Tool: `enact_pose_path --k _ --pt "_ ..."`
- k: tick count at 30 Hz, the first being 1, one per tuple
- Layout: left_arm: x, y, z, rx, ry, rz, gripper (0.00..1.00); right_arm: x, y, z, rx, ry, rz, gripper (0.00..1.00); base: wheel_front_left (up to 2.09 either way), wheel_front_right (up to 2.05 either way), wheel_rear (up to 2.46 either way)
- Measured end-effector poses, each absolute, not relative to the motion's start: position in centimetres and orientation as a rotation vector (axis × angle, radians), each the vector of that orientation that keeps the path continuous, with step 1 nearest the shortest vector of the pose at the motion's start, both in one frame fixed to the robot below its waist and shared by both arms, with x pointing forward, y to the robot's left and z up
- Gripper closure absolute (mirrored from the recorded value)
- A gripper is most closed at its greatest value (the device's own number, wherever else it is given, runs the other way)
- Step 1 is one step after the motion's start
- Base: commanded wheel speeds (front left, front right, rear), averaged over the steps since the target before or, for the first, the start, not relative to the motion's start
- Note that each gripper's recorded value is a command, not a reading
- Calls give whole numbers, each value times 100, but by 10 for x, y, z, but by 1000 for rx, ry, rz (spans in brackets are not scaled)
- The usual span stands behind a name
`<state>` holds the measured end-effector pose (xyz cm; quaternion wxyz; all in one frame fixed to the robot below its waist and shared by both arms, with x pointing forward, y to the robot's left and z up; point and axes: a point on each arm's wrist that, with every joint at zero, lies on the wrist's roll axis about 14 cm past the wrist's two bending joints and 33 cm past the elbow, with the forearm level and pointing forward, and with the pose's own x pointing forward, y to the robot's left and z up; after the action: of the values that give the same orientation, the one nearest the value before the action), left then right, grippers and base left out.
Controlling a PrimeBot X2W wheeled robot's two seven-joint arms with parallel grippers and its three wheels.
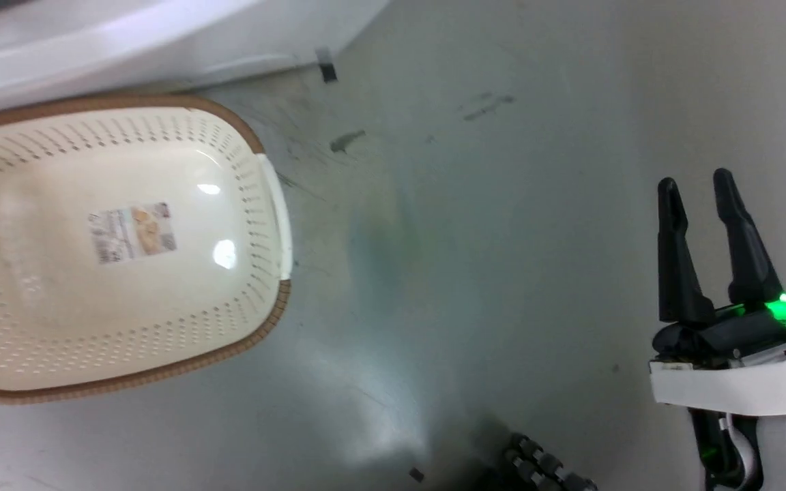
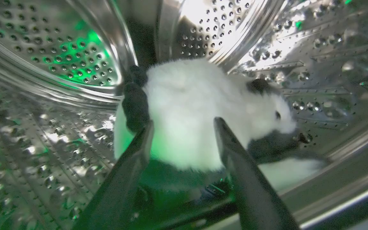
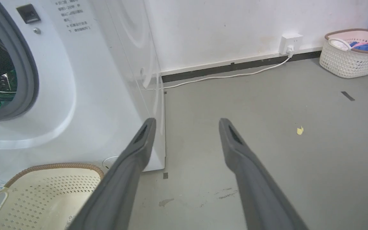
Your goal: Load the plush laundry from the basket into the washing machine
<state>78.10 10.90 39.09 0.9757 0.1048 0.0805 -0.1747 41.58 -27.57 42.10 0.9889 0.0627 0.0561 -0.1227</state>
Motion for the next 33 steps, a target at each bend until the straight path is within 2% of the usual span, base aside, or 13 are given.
enact_pose_path --k 10,19,24,33 --pt "711 91 446 122 56 -402 0 412 -275 477 51 -29 -214 0 0 0 0" --pt "602 91 519 32 -68 -425 0 387 -252 520 61 -137 -152 0 0 0 0" --pt "534 120 539 9 -121 -364 0 382 -231 542 83 -203 -85 0 0 0 0" --pt "425 161 536 -60 -135 -182 0 372 -198 561 112 -257 15 0 0 0 0"
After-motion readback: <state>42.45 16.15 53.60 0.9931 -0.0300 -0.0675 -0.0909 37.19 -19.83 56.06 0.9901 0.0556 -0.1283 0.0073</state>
